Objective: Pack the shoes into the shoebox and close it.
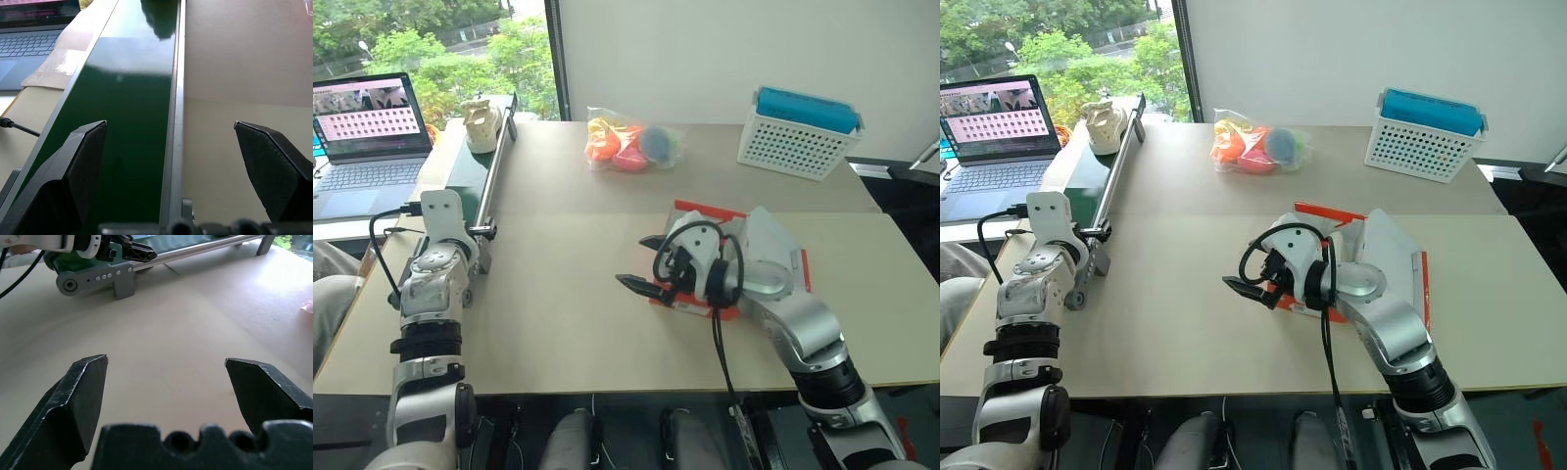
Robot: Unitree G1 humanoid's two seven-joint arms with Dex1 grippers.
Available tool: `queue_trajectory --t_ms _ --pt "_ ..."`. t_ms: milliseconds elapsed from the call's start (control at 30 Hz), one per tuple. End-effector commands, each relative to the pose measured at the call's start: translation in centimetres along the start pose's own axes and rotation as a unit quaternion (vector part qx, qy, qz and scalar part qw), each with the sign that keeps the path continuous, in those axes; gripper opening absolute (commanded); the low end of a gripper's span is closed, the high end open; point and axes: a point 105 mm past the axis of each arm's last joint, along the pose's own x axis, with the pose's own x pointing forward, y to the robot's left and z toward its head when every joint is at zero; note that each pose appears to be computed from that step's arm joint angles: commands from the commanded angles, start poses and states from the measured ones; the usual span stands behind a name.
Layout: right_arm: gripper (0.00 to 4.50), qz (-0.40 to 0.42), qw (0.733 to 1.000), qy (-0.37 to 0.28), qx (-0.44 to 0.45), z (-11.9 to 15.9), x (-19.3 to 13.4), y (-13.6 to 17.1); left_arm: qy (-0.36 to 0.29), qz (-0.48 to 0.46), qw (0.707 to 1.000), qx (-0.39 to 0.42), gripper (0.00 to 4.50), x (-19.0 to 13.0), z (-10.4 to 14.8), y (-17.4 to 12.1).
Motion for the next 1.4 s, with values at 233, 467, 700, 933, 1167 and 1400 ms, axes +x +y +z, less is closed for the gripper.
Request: queue_trajectory --t_ms 233,467,700,933,1167,1400 --pt "4.50 -0.004 1.000 -0.014 -0.012 0.7 0.0 0.4 -0.016 0.015 1.000 0.005 4.47 0.3 1.6 1.6" --pt "4.50 -0.019 1.000 -0.015 -0.009 0.8 0.0 0.2 -0.013 0.011 1.000 0.006 4.47 0.3 1.3 1.5" --pt "4.50 -0.024 1.000 -0.019 -0.001 0.8 0.0 0.3 -0.012 0.010 1.000 0.006 4.47 0.4 1.1 1.5" --pt "4.50 -0.029 0.999 -0.021 0.004 0.8 0.1 0.3 -0.016 0.026 1.000 0.006 4.47 0.4 1.3 2.2" --pt "4.50 -0.033 0.999 -0.028 0.007 1.2 0.0 0.1 -0.001 0.045 0.999 -0.002 4.47 0.6 0.8 2.7" --pt "4.50 -0.040 0.999 -0.034 0.005 1.8 -0.1 -0.2 -0.004 0.030 0.998 -0.049 3.70 0.8 1.0 1.9"
